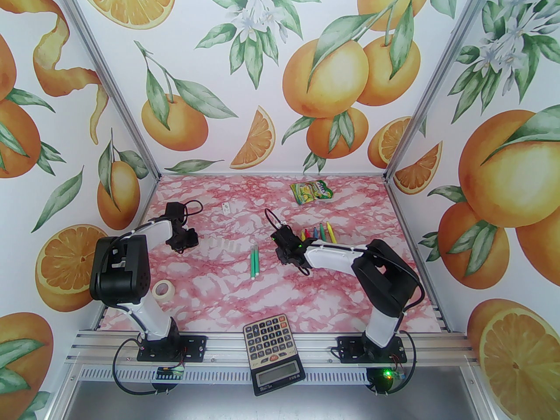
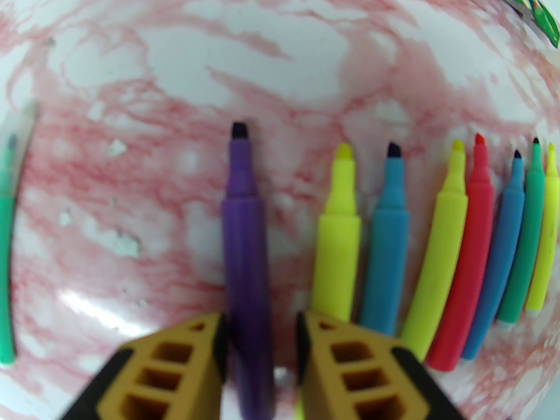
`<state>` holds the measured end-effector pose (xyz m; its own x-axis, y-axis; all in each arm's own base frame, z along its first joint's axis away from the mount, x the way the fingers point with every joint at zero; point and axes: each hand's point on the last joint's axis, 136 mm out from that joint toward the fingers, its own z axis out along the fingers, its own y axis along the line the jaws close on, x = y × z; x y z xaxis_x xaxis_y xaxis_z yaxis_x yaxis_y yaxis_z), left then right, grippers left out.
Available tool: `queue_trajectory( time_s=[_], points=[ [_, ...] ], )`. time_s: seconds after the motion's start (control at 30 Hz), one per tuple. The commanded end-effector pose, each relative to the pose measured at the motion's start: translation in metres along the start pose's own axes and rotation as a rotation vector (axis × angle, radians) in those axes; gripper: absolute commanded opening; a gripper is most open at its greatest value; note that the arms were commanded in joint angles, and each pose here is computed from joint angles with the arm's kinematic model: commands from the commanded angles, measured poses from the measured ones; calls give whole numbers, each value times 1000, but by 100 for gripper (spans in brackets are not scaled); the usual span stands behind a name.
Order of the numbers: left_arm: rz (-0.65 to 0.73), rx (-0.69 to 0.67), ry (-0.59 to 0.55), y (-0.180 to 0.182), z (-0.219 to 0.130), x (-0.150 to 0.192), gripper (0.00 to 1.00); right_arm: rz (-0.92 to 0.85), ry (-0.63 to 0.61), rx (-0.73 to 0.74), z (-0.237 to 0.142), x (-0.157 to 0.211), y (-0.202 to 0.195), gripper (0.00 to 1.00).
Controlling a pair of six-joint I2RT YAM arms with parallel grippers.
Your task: Open the pen caps
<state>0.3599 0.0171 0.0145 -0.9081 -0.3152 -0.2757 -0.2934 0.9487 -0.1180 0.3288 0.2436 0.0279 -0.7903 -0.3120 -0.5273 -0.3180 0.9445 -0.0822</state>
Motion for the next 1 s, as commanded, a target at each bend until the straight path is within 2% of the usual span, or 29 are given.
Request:
queue_trajectory(
  time_s=[0.0, 0.27, 0.57, 0.8, 0.97],
  points=[
    [10, 11, -17, -1, -5, -5, 27, 19, -54, 4, -18, -18, -3, 35],
    [13, 19, -46, -4, -23, -10, 29, -13, -82, -44, -30, -28, 14, 38],
    [8, 72, -127, -13, -59, -19, 32, -74, -57, -239, -35, -29, 69, 39],
    [55, 235, -184, -41, -85, -24, 39, -52, -33, -459, -40, -27, 111, 40],
    [47, 335, -202, -58, -87, -23, 44, -52, 1, -495, -36, -22, 120, 40]
  ],
)
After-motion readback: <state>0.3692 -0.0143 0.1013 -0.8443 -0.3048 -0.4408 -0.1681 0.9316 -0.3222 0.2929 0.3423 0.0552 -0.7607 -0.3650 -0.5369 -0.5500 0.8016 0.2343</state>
